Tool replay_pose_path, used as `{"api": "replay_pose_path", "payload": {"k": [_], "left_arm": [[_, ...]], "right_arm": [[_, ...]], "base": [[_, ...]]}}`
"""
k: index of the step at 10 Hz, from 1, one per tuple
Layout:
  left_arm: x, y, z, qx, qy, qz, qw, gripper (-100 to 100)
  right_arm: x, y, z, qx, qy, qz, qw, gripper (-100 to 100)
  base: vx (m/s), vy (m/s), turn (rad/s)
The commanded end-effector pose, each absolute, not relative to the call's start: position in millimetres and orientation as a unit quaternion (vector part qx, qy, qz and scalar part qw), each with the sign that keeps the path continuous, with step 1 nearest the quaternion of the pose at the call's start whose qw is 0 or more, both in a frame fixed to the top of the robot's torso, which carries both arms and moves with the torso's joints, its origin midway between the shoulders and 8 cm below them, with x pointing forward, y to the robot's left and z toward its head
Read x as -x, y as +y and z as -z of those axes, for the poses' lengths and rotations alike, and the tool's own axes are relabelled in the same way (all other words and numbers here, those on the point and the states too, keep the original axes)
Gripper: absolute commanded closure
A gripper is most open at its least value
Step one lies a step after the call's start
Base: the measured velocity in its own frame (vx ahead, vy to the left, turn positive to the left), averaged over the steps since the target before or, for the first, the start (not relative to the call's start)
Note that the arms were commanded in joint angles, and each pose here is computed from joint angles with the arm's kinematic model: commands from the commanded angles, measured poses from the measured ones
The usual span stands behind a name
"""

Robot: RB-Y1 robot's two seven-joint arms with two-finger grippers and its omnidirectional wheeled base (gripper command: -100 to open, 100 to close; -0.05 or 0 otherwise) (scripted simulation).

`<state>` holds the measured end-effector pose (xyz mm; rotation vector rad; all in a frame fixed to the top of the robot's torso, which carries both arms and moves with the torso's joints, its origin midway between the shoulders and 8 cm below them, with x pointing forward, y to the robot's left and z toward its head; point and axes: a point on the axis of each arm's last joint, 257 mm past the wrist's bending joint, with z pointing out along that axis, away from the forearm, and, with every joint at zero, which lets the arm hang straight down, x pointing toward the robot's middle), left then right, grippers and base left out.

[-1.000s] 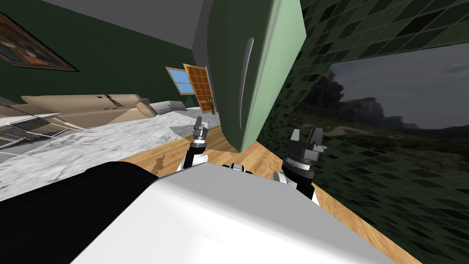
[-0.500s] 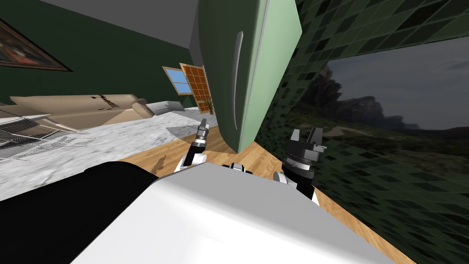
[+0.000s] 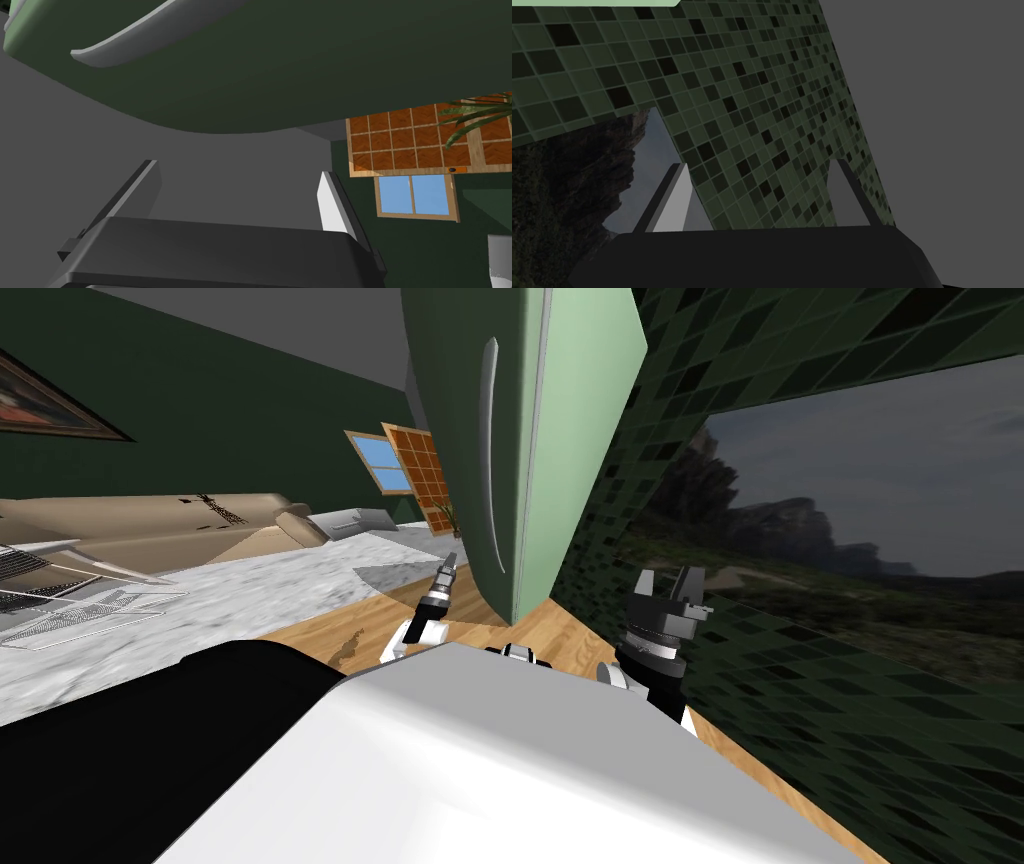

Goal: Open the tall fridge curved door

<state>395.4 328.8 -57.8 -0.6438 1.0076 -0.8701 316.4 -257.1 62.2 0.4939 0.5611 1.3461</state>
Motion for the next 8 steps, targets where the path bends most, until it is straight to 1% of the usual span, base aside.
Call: {"api": "replay_pose_path", "payload": {"k": [1,3,8], "left_arm": [[-405,340,77,0.285,0.496,0.356,0.739,-100],[-411,351,91,0.276,0.523,0.324,0.738,-100],[-424,383,122,0.260,0.580,0.242,0.733,-100]], "right_arm": [[-316,-257,-62,-0.223,0.254,-0.609,0.718,0],[-316,-257,-62,-0.223,0.254,-0.608,0.718,0],[-316,-257,-62,-0.223,0.254,-0.609,0.718,0]], "base": [[0.124,-0.133,-0.017],[0.146,-0.123,-0.018],[0.104,-0.145,-0.018]]}}
